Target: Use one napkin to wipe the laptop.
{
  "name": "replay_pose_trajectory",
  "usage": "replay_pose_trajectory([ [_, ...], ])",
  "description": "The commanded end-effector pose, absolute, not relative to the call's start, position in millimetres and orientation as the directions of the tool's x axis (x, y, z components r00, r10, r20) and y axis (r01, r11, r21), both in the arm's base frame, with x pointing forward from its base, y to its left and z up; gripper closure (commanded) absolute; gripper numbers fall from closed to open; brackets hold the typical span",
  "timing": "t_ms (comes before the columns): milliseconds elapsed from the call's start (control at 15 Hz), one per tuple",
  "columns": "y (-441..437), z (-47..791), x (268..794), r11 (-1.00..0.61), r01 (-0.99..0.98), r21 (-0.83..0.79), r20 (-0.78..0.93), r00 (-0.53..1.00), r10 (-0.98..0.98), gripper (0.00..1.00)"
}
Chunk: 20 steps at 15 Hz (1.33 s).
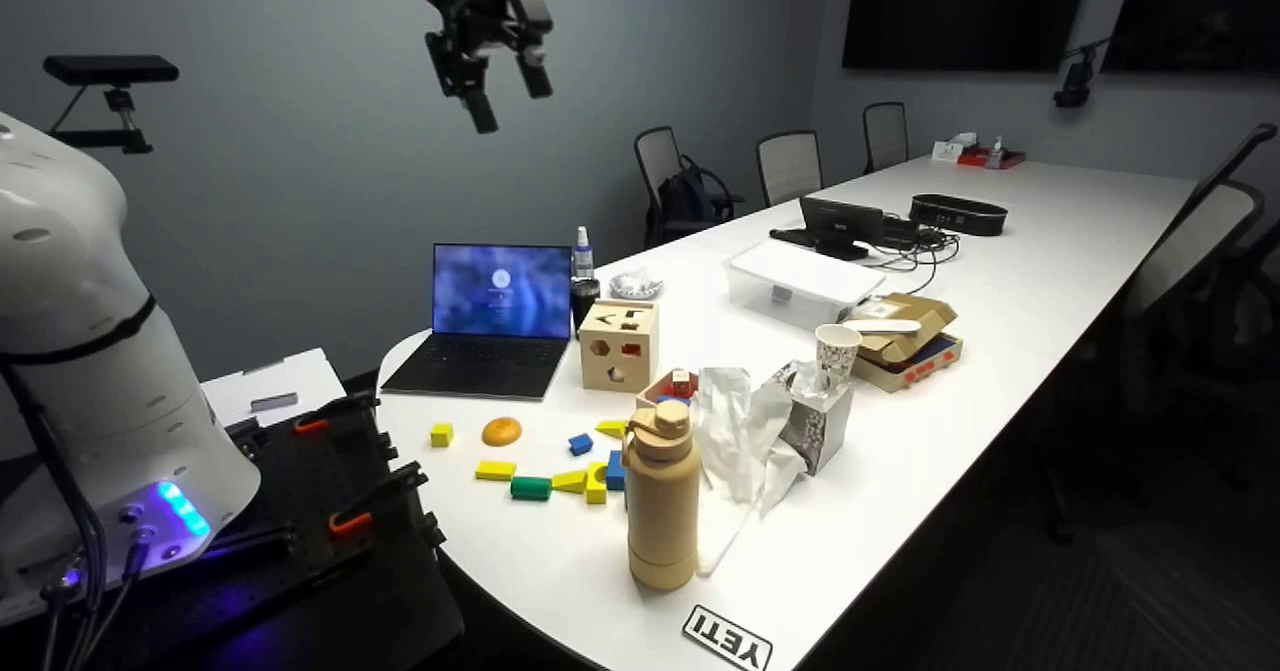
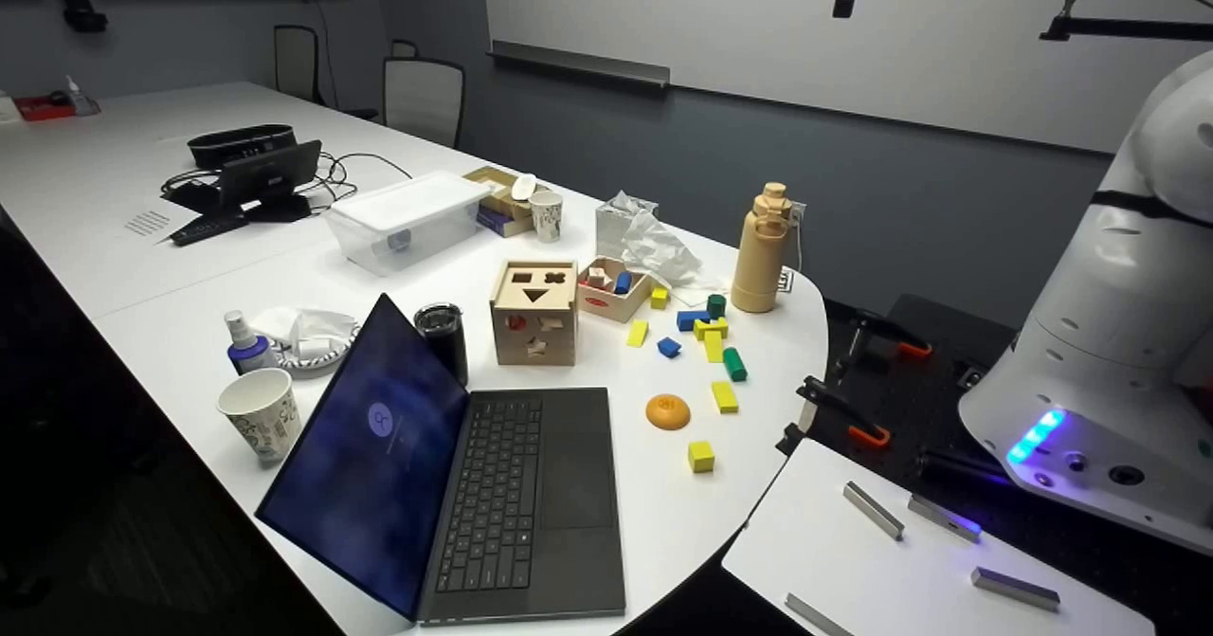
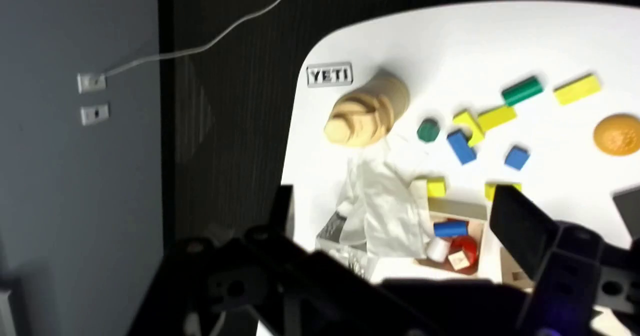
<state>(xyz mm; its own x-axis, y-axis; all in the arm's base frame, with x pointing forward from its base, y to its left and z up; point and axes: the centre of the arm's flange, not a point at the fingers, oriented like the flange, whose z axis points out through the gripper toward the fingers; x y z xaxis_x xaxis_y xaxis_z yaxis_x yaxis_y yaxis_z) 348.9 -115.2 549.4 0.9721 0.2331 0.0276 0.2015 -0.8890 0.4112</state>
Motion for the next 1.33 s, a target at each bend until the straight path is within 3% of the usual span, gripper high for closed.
replay_pose_trajectory([
  [0, -139.5, 517.3, 417.7, -0.83, 0.281, 0.482, 0.102, 0.923, 0.371, 0.0],
  [533, -185.4, 374.8, 518.6, -0.84, 0.396, 0.37, 0.283, 0.813, 0.508, 0.0],
  [1267, -204.5, 246.0, 596.2, -0.844, 0.487, 0.223, 0.149, 0.839, 0.523, 0.0],
])
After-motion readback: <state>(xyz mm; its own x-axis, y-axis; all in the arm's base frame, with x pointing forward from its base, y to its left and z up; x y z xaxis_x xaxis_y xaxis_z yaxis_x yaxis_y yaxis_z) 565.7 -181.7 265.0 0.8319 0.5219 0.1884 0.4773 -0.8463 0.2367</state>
